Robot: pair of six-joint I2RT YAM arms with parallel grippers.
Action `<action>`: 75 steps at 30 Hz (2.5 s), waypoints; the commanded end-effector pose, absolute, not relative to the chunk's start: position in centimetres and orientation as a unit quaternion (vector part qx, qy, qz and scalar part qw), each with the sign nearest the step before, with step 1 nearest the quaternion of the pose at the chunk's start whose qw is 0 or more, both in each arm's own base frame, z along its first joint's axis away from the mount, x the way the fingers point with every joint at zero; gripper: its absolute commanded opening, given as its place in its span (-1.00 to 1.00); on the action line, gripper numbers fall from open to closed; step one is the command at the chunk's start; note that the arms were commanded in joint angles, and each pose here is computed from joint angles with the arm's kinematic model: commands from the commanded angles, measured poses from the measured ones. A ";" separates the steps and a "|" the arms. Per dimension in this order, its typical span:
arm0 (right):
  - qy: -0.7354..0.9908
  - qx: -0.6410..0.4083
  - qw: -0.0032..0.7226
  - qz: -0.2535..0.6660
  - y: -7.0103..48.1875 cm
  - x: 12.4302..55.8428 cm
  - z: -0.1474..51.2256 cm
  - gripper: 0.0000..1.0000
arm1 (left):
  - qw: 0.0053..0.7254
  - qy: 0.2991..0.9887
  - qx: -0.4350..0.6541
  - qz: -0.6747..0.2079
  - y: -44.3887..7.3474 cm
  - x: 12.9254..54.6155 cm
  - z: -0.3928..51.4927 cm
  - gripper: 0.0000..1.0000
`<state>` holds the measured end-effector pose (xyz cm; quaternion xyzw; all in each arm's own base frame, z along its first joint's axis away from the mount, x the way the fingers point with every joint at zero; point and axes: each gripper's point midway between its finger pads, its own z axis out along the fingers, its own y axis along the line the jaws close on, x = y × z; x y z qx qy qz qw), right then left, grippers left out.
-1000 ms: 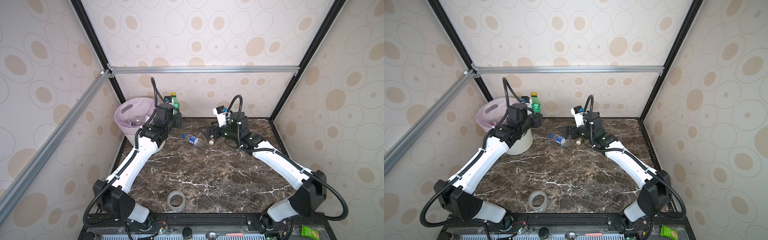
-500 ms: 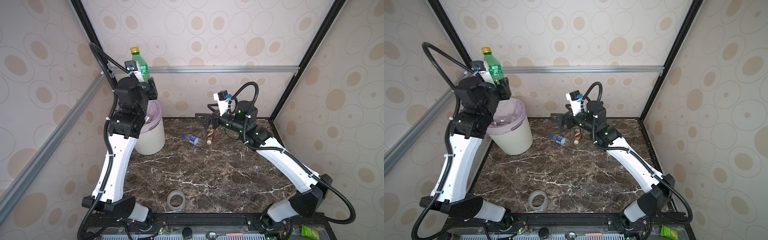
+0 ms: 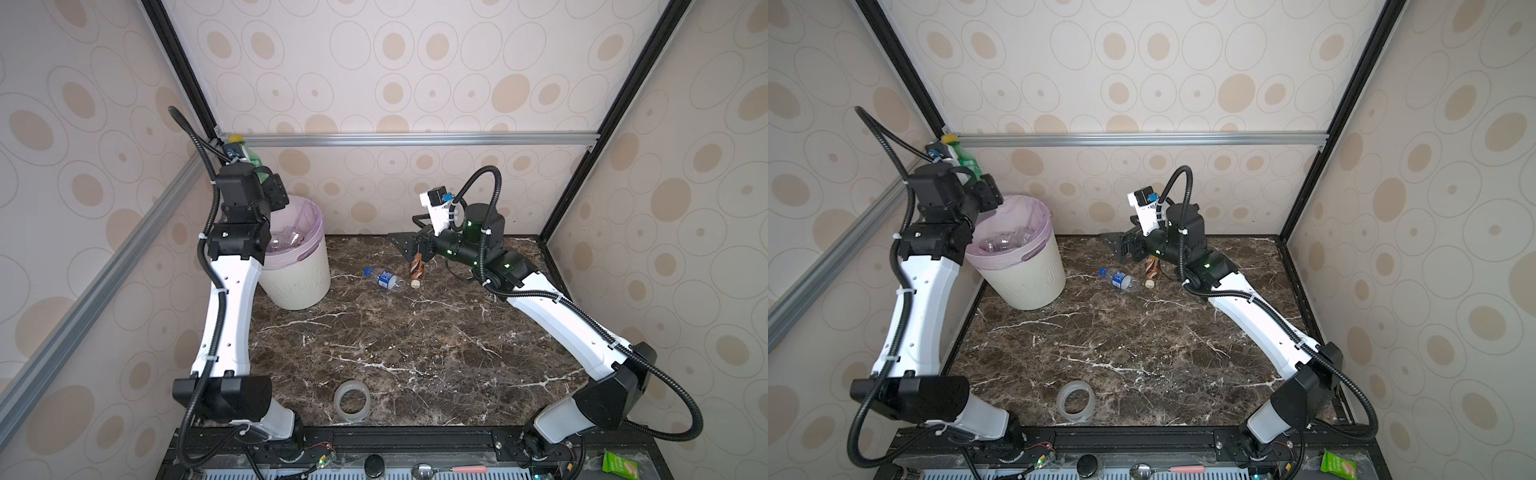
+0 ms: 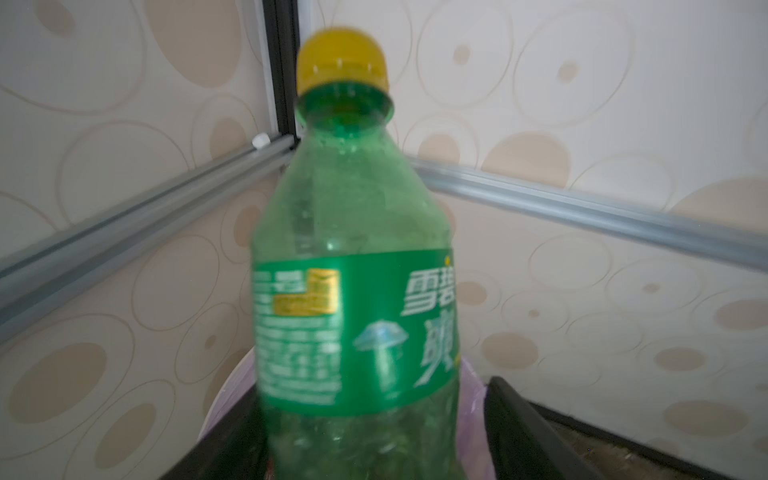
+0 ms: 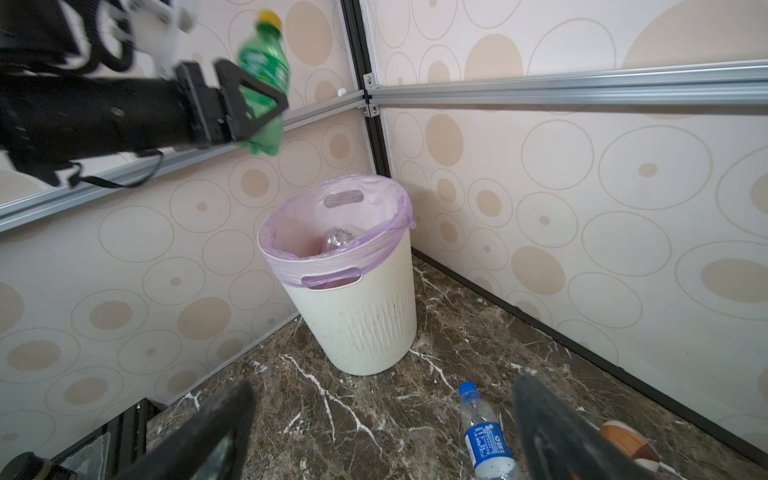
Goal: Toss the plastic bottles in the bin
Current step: 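Lift the green soda bottle over the bin with left gripper, then open left gripper to drop the green bottle into the bin, then lower right gripper onto the brown Nescafe bottle while left gripper withdraws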
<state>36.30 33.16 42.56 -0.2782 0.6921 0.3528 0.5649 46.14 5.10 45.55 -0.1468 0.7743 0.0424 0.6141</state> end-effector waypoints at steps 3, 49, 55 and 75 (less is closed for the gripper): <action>0.692 -0.281 0.563 0.354 33.5 36.2 42.3 1.00 | 0.677 0.727 -0.094 -0.065 0.4 41.9 52.8 0.98; 0.932 -0.009 0.307 0.195 25.7 49.6 9.5 0.95 | 0.508 0.801 0.042 -0.313 -27.1 38.6 29.7 0.98; 0.938 0.002 0.285 0.199 26.4 50.0 6.9 0.86 | 0.492 0.808 0.044 -0.321 -27.9 39.0 27.8 0.98; 0.955 0.024 0.257 0.148 27.2 51.7 2.2 0.21 | 0.486 0.814 0.028 -0.318 -26.5 40.3 26.4 0.98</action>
